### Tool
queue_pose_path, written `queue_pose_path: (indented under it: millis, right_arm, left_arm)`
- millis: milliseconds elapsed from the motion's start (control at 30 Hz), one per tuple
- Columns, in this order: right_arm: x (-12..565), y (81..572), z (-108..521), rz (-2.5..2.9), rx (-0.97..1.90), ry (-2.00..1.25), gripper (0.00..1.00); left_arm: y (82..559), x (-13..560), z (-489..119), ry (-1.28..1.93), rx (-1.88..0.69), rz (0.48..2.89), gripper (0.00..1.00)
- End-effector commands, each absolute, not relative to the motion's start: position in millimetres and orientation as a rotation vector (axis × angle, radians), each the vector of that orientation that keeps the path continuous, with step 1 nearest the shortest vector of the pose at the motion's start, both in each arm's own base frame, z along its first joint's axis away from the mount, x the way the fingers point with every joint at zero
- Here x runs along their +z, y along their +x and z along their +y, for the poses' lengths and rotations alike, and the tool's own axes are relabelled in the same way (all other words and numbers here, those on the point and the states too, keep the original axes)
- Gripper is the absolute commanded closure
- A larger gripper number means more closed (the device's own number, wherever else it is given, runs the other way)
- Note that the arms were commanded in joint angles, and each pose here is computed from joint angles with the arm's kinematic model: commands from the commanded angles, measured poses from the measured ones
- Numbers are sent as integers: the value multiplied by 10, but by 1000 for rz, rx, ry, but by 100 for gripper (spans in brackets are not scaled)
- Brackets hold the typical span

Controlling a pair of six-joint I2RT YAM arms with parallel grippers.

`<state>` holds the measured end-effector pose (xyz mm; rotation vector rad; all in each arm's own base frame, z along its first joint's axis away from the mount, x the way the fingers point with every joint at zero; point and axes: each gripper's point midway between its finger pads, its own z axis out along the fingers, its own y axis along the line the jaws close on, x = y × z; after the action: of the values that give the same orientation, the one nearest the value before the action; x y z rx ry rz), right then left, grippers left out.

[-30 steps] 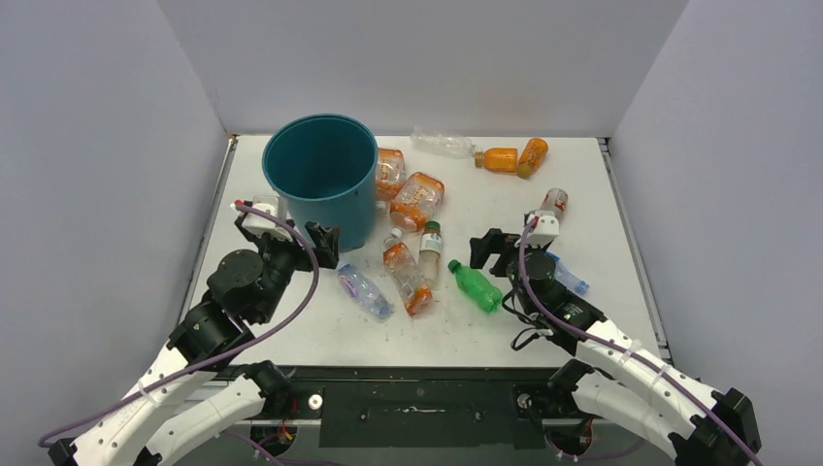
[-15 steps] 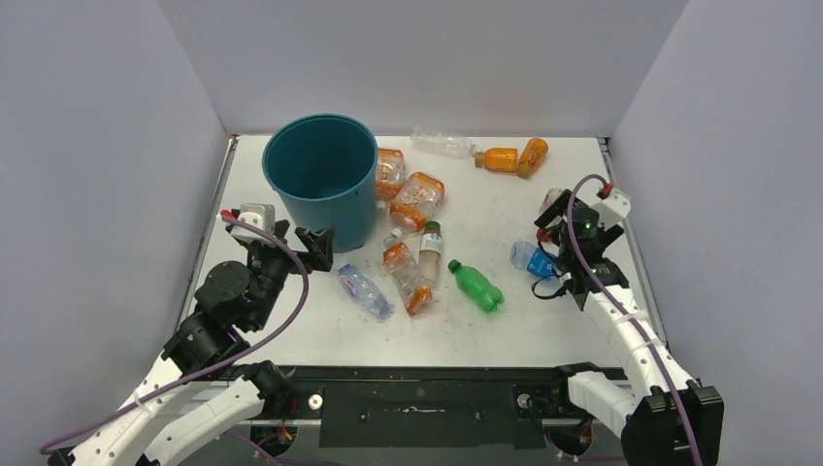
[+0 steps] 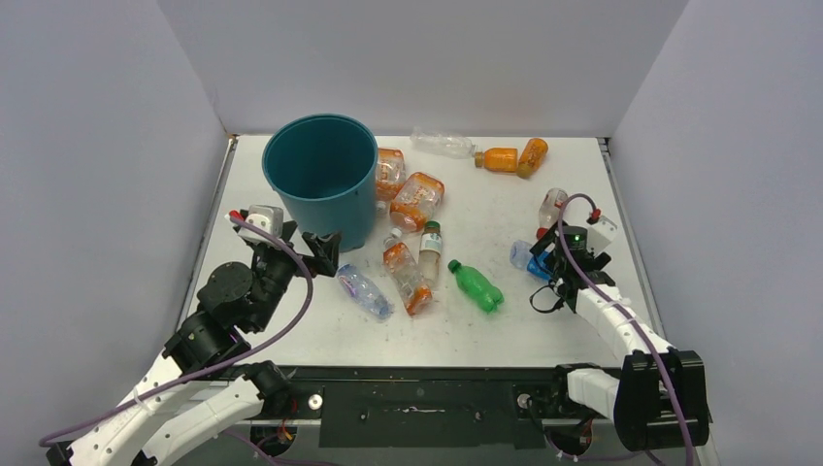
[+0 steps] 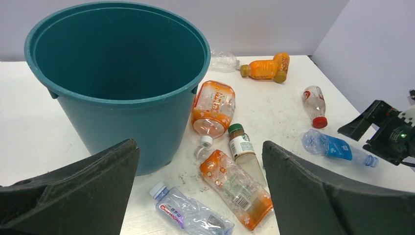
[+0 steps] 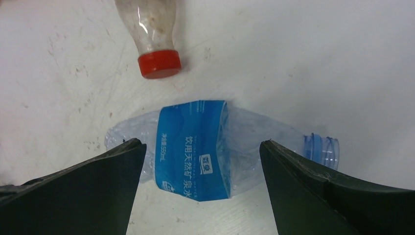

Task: Put the plastic bottles in the bin
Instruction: Pick up the plastic bottle at the center of the board.

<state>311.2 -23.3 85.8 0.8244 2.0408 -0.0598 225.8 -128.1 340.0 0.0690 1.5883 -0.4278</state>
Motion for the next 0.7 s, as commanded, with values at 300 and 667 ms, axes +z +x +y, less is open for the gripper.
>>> queue_pose_path:
  millis: [300,667]
  right_arm:
    - [759,2890,-261,1960,0,993,10]
    - [586,2769,-16,1711,410,1387,10]
  left_arm:
    - [2205,3597,-1334,94,-483,1524,4]
    - [2193,3600,-1341,99,-490,1521,4]
